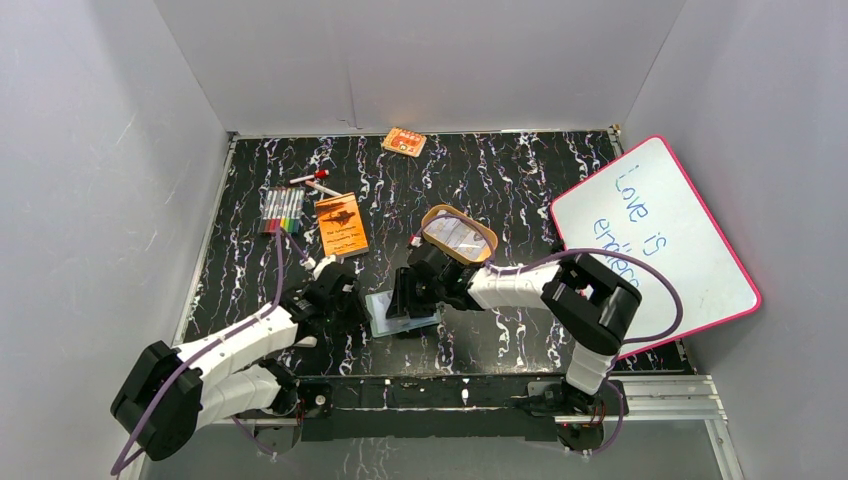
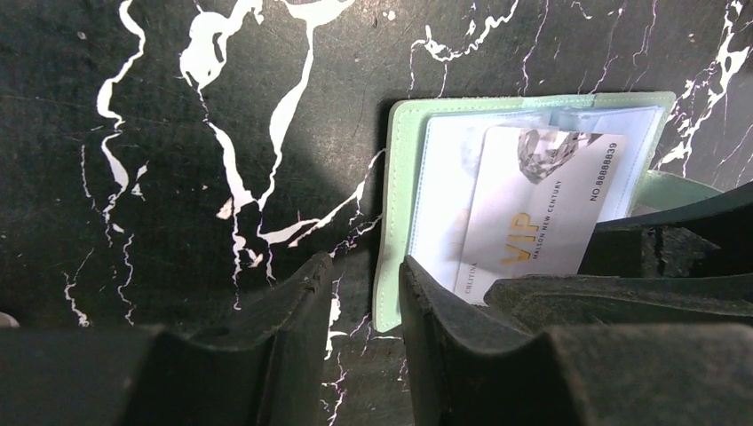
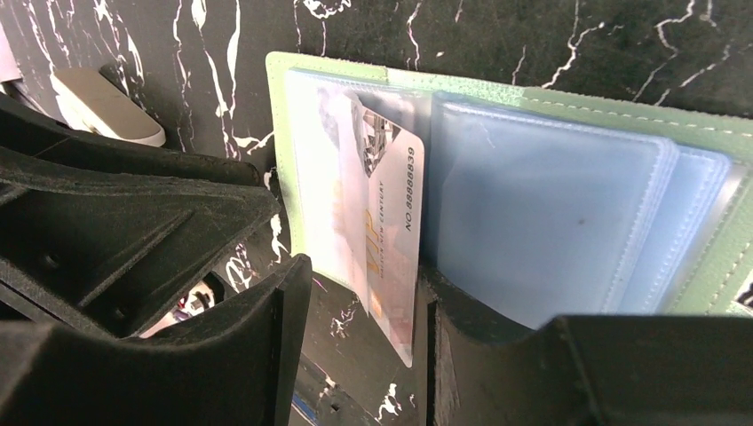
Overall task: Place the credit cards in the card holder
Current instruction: Insert the credit card into the card holder.
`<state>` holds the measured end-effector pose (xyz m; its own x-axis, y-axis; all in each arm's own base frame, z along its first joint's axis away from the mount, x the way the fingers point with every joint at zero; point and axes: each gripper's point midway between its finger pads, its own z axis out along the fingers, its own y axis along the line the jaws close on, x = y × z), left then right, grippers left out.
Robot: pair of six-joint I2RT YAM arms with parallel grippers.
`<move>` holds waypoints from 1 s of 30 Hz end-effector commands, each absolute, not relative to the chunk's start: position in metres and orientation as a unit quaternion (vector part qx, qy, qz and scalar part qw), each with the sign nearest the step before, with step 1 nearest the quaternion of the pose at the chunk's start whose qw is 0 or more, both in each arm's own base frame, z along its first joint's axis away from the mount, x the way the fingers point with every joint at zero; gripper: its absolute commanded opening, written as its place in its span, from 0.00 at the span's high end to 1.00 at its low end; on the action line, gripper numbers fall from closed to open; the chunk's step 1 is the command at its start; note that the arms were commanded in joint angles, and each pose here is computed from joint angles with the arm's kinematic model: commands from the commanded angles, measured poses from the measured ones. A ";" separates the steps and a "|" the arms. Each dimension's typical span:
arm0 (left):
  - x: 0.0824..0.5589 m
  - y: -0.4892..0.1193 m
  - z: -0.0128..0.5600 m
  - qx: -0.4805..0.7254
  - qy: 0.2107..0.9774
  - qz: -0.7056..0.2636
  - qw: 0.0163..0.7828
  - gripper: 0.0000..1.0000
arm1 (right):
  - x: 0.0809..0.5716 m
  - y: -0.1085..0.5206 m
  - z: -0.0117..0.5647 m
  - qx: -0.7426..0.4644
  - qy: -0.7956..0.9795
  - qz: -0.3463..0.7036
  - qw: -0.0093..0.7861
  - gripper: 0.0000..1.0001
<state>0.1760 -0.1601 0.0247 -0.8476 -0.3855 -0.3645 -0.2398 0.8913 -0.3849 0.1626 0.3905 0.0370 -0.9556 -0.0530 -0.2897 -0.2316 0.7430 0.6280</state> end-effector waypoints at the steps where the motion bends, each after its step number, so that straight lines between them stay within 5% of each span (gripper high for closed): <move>1: 0.175 -0.161 0.021 -0.170 0.945 -0.171 0.223 0.69 | 0.173 0.389 0.055 -0.083 0.924 0.338 0.160 0.47; 30: 0.173 -0.176 0.020 -0.164 0.935 -0.224 0.221 0.76 | 0.186 0.380 0.053 -0.136 0.945 0.217 0.206 0.45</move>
<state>0.1758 -0.1800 0.0215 -0.8513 -0.4023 -0.3368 -0.2005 0.8426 -0.4998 0.1710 0.3857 0.0377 -0.9084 -0.1684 -0.3826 -0.3331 0.8446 0.4191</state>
